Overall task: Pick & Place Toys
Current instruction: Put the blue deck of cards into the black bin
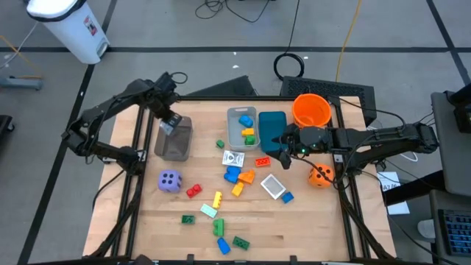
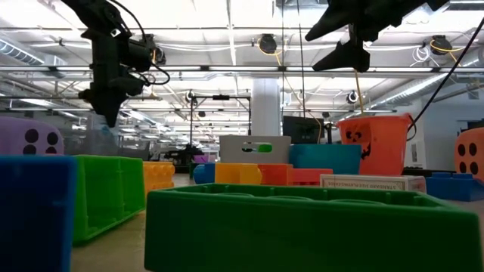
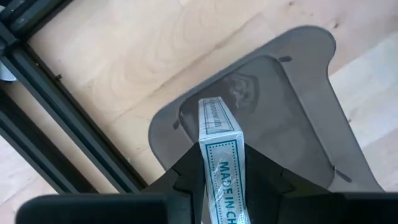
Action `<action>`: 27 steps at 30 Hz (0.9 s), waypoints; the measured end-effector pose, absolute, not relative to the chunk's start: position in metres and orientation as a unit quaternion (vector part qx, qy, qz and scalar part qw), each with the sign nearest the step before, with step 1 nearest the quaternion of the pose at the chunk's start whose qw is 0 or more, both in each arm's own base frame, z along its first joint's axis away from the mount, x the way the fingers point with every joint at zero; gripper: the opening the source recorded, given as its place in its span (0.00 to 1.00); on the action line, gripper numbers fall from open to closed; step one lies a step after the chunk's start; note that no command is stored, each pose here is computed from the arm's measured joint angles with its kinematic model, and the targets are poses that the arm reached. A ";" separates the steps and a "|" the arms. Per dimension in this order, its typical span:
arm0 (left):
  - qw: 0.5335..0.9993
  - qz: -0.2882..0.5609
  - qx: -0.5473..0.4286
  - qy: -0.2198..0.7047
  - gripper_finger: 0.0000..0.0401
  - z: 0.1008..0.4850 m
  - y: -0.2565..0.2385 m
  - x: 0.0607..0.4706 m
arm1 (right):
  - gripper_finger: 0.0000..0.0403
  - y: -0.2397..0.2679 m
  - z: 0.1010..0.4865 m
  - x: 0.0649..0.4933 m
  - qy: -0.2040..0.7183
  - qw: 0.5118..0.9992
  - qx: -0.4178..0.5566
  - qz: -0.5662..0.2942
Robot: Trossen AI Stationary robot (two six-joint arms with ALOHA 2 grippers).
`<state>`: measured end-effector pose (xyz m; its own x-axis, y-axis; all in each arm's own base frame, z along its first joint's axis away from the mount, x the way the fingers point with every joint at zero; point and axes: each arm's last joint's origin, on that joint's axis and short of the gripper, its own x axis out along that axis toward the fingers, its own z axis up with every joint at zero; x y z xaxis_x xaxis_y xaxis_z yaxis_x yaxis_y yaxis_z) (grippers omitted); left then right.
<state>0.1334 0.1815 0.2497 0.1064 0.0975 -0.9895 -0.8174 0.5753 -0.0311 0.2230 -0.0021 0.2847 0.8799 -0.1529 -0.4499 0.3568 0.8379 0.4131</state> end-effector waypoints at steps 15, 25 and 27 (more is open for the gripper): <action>0.684 0.343 -0.306 0.566 0.22 0.250 0.184 0.135 | 0.81 -0.002 0.285 0.223 0.204 0.937 0.250 -0.136; 0.668 0.346 -0.322 0.576 0.22 0.226 0.179 0.131 | 0.81 -0.002 0.285 0.223 0.204 0.937 0.250 -0.136; 0.666 0.346 -0.323 0.576 0.22 0.224 0.179 0.130 | 0.81 -0.002 0.285 0.223 0.204 0.937 0.250 -0.136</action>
<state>0.1303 0.1786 0.2244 0.0955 0.0886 -0.9915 -0.8340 0.5508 -0.0311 0.2230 -0.0021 0.2847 0.8800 -0.1527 -0.4498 0.3567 0.8377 0.4136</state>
